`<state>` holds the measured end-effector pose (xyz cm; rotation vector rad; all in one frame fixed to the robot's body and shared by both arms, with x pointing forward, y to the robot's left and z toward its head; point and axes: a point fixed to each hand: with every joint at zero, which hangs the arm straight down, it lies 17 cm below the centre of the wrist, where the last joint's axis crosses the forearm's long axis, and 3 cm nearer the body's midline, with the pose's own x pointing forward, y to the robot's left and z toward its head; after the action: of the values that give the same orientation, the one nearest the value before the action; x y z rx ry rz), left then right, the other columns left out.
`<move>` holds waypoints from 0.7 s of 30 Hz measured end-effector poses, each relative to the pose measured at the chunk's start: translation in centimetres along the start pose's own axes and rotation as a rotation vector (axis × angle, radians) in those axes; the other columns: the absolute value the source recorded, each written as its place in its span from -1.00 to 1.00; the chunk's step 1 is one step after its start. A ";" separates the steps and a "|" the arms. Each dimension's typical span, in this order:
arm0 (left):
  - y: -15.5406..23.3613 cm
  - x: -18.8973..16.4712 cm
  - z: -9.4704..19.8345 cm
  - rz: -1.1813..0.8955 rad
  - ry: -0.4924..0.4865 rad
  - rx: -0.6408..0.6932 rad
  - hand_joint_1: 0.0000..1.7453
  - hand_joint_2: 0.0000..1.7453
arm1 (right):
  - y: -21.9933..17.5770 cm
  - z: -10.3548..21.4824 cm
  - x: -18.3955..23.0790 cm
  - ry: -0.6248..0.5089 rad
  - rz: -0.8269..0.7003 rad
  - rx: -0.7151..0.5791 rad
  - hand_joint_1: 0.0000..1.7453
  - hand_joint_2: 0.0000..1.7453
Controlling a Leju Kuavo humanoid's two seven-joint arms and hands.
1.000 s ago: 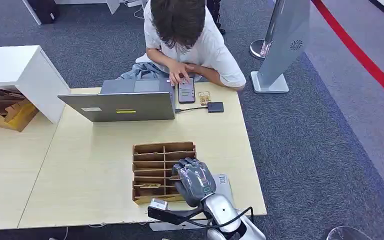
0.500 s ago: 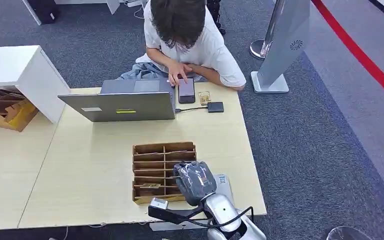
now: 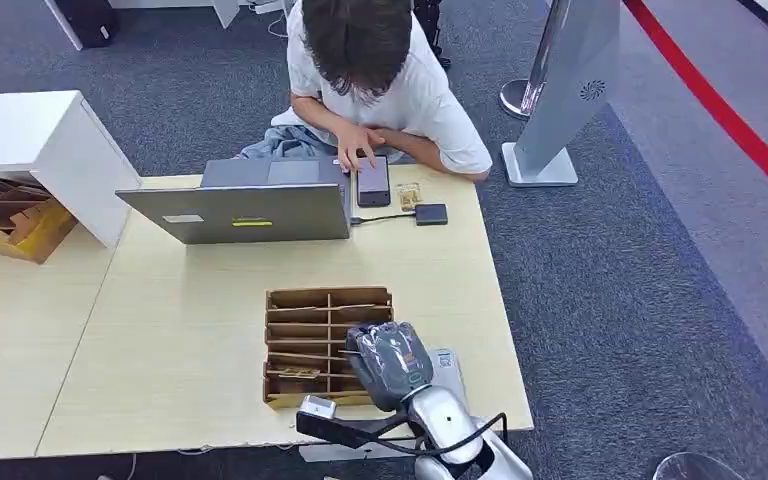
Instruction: Pass the card to the sensor for recognition and then transmit it.
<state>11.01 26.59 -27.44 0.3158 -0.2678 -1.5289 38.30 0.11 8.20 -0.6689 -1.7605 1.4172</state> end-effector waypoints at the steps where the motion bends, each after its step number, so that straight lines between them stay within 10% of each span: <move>1: 0.0 0.0 0.0 0.003 0.000 0.000 -1.00 -1.00 | -0.2 0.0 0.1 -0.002 -0.001 -0.010 0.98 1.00; 21: -0.7 -0.2 0.2 0.057 0.014 0.010 -1.00 -1.00 | -15.7 0.5 3.4 -0.113 -0.090 -0.416 0.96 1.00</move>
<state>10.27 26.72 -27.54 0.3242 -0.2711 -1.4690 36.98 -1.33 24.12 -0.7223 -2.1748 1.0519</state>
